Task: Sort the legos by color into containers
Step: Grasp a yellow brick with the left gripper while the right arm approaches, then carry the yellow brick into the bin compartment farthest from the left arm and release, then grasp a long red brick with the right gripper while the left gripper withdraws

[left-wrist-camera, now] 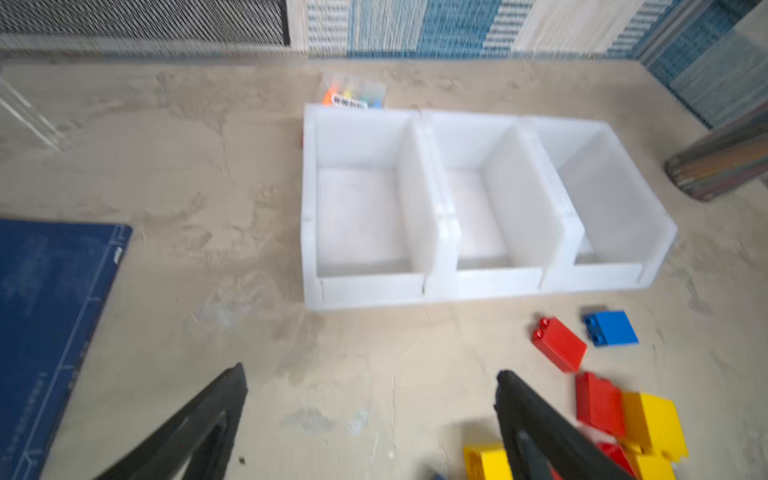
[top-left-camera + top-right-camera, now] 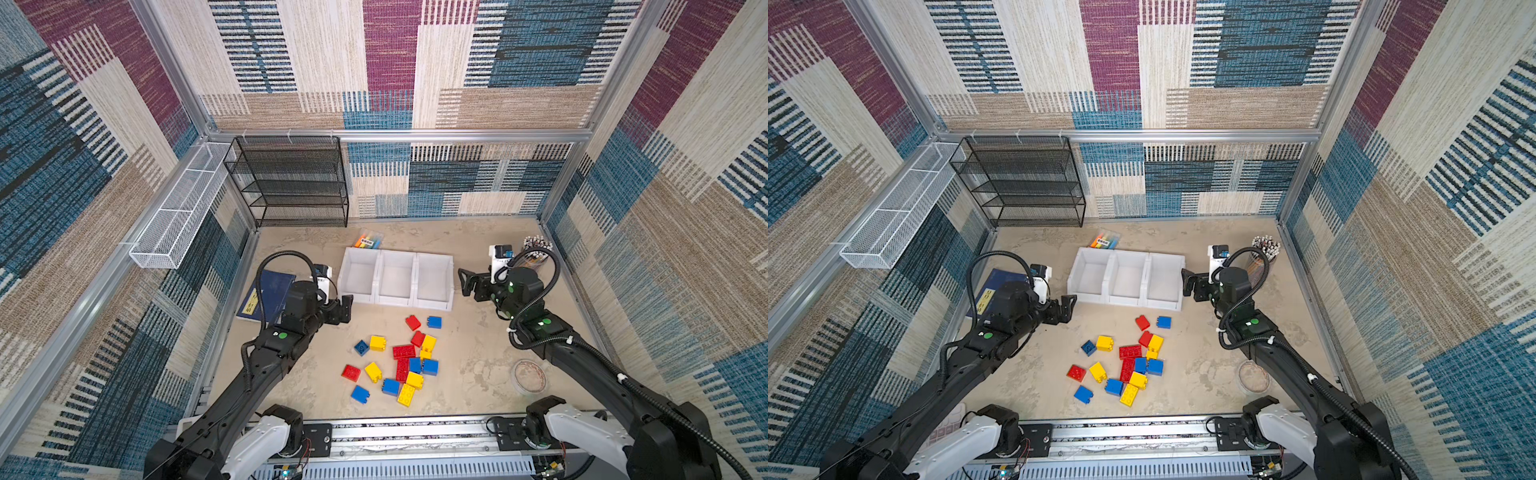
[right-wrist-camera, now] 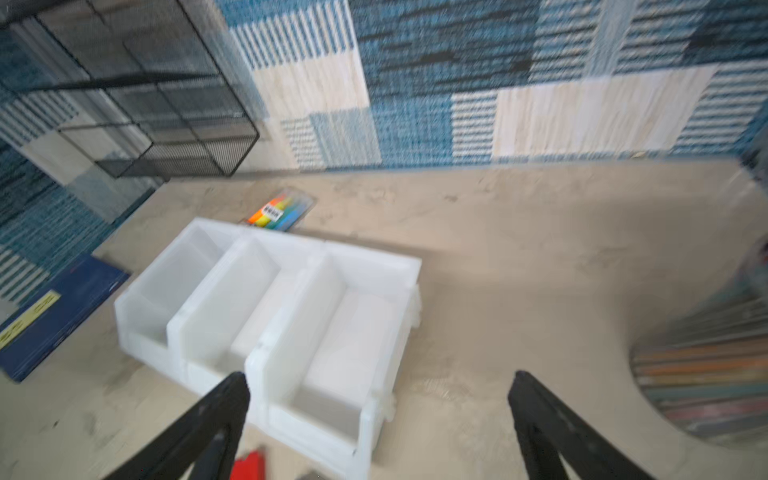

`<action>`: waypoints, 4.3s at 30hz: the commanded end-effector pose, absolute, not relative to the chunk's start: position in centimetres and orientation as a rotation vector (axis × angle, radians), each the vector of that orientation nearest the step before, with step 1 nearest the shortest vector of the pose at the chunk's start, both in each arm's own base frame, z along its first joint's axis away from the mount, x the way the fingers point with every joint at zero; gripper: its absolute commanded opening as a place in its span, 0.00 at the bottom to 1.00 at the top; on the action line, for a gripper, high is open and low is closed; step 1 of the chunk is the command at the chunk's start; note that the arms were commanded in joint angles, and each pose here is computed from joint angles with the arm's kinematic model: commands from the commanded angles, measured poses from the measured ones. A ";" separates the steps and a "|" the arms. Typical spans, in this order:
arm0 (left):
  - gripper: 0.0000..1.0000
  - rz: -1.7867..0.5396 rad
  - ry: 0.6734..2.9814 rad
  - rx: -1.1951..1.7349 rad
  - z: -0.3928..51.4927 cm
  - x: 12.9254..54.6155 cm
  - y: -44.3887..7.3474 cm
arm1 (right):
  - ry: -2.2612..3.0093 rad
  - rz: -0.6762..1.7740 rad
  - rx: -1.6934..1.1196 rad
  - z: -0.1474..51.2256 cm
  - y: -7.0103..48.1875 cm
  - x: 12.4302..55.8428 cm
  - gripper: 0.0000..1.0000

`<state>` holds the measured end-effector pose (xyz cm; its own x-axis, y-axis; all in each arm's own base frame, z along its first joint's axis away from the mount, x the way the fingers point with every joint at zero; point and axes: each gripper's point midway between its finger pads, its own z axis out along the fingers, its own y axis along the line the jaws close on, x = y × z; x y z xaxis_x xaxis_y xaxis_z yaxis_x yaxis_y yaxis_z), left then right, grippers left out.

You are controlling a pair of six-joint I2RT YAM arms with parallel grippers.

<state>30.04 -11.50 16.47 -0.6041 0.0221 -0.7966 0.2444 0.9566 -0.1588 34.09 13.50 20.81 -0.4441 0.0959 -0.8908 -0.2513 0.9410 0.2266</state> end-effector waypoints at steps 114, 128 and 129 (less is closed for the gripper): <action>0.66 -0.412 2.391 0.668 13.3 38.5 -37.8 | 2.312 0.399 0.063 16.5 13.0 25.3 0.97; 0.72 -0.273 2.414 0.301 15.1 31.3 -22.4 | 2.410 0.457 -0.111 15.2 17.3 25.5 0.91; 0.73 -0.261 2.424 0.254 14.9 30.6 -20.9 | 2.418 0.459 -0.141 15.3 18.2 25.2 0.91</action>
<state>31.47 -23.97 15.54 -0.7213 0.1978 -0.6638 0.3620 0.9247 -0.1179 25.38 16.36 14.69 -0.7749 0.0516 -0.6300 -0.1610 0.9477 0.2756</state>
